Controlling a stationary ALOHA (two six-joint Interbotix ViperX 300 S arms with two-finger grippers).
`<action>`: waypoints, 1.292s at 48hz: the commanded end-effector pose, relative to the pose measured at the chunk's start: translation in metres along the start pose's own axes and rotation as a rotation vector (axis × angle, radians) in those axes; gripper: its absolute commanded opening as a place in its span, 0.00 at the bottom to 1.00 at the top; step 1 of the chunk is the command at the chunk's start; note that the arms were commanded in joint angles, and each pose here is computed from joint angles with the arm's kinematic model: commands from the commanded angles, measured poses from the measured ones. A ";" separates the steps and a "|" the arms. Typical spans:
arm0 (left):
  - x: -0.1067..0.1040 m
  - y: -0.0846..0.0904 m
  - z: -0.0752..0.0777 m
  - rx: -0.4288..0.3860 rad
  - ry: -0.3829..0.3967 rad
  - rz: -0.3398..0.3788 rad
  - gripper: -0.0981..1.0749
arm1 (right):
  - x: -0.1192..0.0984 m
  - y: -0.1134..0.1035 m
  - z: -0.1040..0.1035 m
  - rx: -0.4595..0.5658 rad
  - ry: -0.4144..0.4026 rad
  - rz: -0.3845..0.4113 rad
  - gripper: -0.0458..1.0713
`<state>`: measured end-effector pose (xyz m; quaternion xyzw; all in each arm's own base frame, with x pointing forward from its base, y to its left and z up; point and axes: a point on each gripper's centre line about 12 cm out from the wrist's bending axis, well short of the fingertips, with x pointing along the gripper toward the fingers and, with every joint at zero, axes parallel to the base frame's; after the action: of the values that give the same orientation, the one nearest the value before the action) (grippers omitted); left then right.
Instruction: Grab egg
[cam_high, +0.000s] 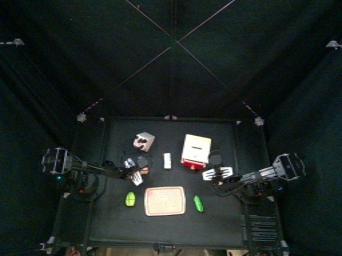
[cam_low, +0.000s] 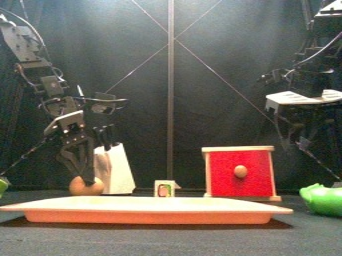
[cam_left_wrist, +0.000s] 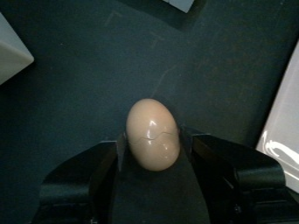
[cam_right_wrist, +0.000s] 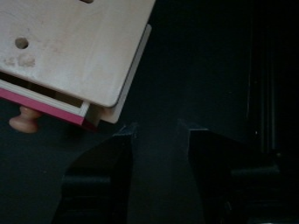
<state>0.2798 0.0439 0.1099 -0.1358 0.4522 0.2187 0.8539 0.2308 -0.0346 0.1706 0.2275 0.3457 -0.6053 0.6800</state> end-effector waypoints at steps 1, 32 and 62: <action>0.000 -0.002 0.007 -0.018 -0.013 -0.006 0.86 | -0.005 -0.001 0.005 0.019 -0.002 0.022 0.75; 0.026 -0.008 0.003 0.010 0.057 0.028 0.93 | -0.005 -0.001 0.005 0.019 -0.002 0.022 0.75; -0.001 -0.015 0.007 -0.036 0.041 0.089 0.79 | -0.005 -0.001 0.005 0.019 -0.002 0.022 0.75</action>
<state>0.2858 0.0376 0.0994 -0.1290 0.4912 0.2632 0.8202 0.2302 -0.0349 0.1698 0.2275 0.3464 -0.6051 0.6797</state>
